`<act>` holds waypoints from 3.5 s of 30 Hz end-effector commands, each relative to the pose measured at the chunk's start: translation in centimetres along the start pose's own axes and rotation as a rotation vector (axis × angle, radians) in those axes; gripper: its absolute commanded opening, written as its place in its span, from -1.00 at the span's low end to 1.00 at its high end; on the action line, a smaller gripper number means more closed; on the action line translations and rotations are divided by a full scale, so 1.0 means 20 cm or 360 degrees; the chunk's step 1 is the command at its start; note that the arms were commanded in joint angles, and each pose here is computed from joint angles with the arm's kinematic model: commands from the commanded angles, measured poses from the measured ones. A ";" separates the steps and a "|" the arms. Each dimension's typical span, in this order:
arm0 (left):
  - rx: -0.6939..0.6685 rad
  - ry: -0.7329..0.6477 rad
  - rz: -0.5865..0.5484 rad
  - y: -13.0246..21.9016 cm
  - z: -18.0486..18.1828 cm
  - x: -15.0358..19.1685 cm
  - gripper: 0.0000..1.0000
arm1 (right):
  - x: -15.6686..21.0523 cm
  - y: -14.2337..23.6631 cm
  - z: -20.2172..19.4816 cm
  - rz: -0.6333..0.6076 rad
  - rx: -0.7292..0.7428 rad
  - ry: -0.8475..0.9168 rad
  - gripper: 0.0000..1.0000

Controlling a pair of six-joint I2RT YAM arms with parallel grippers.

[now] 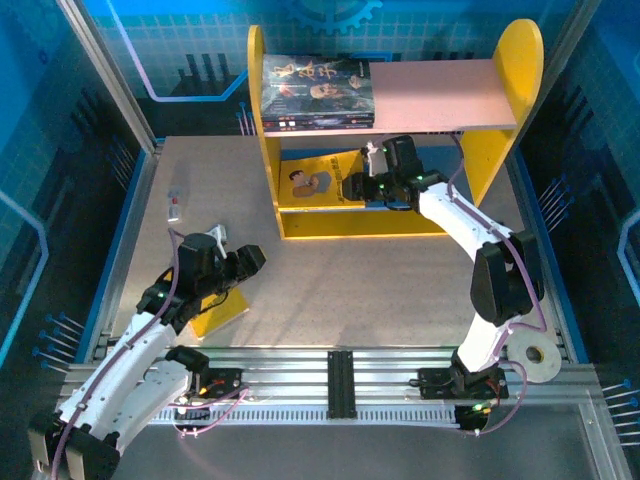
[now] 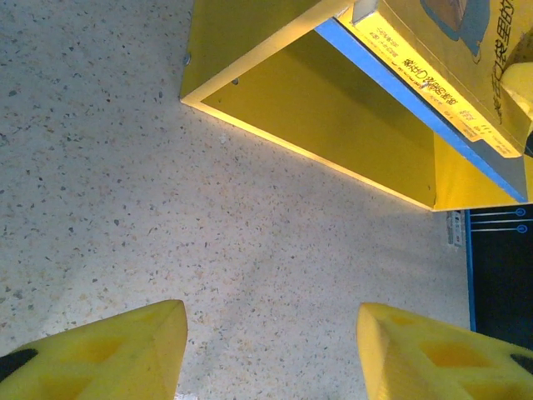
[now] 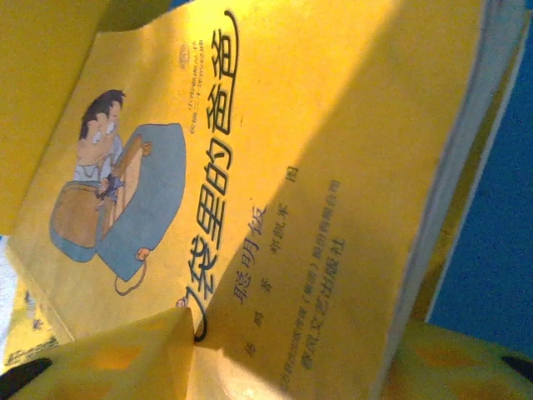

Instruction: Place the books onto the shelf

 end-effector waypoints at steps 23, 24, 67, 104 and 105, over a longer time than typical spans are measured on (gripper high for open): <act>0.0029 -0.0222 -0.0012 -0.05 -0.11 -0.16 0.17 | 0.01 0.22 0.09 -0.0138 0.0096 0.0183 0.58; 0.0035 -0.0234 -0.0013 -0.06 -0.12 -0.17 0.17 | 0.02 0.23 0.09 -0.0128 0.0086 0.0184 0.59; 0.0052 -0.0381 0.0100 -0.41 -0.21 -0.37 0.12 | 0.32 0.22 0.09 0.0012 0.0275 0.0420 0.28; 0.0033 -0.0397 0.0119 -0.46 -0.21 -0.40 0.11 | 0.21 0.08 0.09 0.0011 0.0351 0.0461 0.17; 0.0030 -0.0399 0.0117 -0.46 -0.21 -0.40 0.11 | 0.21 0.08 0.09 0.0009 0.0352 0.0462 0.16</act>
Point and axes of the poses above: each hand's point on the last joint's axis, 136 mm out from that joint toward the fingers, its own y axis back along the fingers, its own z axis along the line the jaws close on, x = y × z, the point moved 8 cm from there along y, back along the fingers, and after that the axes turned 10 degrees about -y, right-handed, at the moved point
